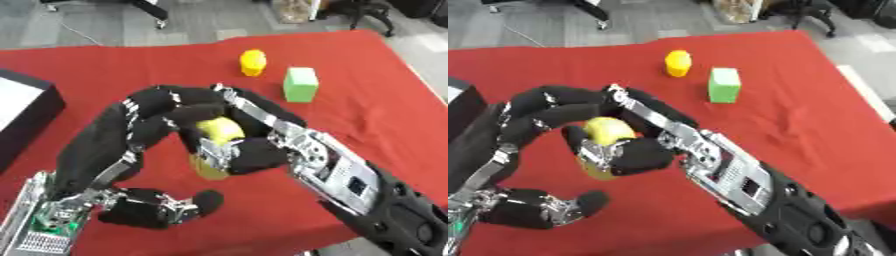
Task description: Pick up the objects with one hand, pass them to the other hand, and then place them into the box on the other side of the table.
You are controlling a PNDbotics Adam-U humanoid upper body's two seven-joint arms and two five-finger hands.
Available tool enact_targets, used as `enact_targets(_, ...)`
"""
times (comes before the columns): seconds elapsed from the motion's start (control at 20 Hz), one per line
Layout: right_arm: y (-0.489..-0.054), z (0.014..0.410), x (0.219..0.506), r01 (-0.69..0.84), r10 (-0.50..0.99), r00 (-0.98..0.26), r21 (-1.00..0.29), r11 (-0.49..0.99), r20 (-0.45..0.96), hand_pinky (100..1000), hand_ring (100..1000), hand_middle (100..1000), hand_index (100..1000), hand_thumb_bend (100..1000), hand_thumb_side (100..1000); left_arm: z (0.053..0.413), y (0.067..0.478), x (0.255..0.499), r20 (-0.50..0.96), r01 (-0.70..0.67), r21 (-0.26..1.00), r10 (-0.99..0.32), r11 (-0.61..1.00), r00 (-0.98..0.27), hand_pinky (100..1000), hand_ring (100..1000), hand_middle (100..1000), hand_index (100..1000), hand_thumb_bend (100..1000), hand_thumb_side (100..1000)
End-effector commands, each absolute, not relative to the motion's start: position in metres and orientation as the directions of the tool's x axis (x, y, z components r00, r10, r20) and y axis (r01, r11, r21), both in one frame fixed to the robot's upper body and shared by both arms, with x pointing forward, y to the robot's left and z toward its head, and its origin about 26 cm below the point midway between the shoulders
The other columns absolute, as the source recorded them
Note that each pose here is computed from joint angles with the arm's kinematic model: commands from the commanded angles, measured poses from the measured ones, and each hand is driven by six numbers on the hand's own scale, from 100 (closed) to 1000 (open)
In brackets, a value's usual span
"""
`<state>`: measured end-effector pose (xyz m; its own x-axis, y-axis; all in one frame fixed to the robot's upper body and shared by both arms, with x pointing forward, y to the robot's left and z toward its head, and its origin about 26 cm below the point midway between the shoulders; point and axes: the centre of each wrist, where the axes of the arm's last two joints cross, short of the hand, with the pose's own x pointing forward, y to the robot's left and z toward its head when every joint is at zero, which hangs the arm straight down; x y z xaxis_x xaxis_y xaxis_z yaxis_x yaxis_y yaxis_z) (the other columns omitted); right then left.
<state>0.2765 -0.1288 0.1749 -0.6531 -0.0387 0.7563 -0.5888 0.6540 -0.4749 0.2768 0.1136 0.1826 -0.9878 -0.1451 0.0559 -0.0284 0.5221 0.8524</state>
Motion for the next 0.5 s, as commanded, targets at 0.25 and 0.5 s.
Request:
enact_targets(0.25,-0.1293,0.1820,0.2740,-0.596,-0.064,-0.679,-0.498,0.629,0.731,641,100,219,277,100,470,0.1931,0.1102,0.2738,-0.007,-0.093,0.862,-0.173,0.498,-0.985,809,794,811,898,438,266)
enact_targets(0.5,-0.1310,0.1800,0.2738,-0.600,-0.069,-0.686,-0.509,0.617,0.724,643,100,219,277,100,470,0.1947,0.1097,0.2741,-0.029,-0.141,0.859,-0.228,0.492,-0.973,808,791,804,887,439,223)
